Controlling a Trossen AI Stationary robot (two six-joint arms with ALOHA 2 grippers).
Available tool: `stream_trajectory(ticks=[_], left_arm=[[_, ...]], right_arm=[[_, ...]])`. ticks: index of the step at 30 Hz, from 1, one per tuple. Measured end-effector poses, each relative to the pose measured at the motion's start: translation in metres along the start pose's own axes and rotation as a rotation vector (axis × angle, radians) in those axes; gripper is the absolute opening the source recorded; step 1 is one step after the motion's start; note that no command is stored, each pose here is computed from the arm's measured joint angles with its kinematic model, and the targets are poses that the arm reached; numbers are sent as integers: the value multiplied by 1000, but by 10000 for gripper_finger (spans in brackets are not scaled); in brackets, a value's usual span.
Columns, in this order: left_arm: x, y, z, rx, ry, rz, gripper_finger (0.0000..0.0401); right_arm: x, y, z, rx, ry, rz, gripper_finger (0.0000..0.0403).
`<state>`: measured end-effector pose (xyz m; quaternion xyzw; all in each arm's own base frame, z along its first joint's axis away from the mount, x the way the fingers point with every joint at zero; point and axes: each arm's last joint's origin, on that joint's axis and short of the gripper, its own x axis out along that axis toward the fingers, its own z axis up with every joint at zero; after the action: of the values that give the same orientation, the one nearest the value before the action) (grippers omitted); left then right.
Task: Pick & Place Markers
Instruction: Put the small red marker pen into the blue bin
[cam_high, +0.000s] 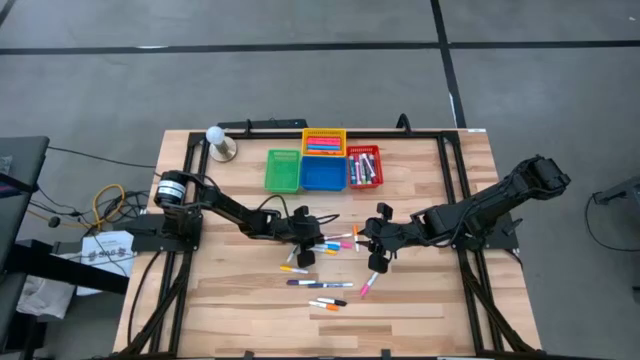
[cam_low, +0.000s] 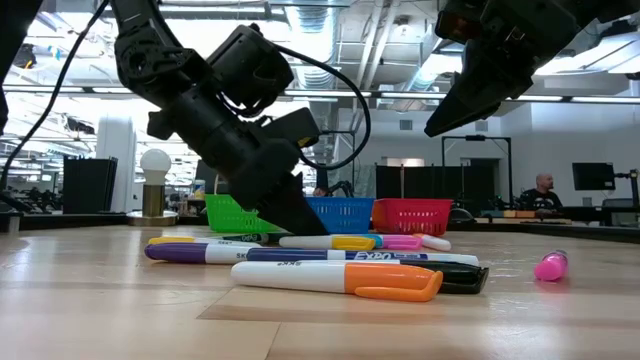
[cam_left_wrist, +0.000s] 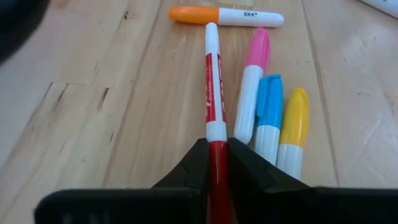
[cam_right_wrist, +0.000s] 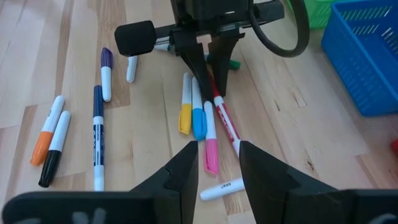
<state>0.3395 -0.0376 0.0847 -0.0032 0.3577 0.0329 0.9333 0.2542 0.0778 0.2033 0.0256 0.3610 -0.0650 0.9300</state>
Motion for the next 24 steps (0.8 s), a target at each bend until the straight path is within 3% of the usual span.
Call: stream_trajectory(ticks=[6, 10, 16, 24], left_arm=[[-1, 0, 3, -1, -26, 23, 58], [-9, 3, 8, 14, -32, 50, 50], [-37, 4, 38, 16, -160, 57, 47], [-64, 7, 57, 61, -240, 106, 49]], right_arm=[[0, 0, 0, 0, 0, 0, 107], [0, 0, 0, -1, 2, 0, 107], [0, 0, -1, -3, 7, -1, 107], [0, 0, -1, -3, 8, -1, 107]])
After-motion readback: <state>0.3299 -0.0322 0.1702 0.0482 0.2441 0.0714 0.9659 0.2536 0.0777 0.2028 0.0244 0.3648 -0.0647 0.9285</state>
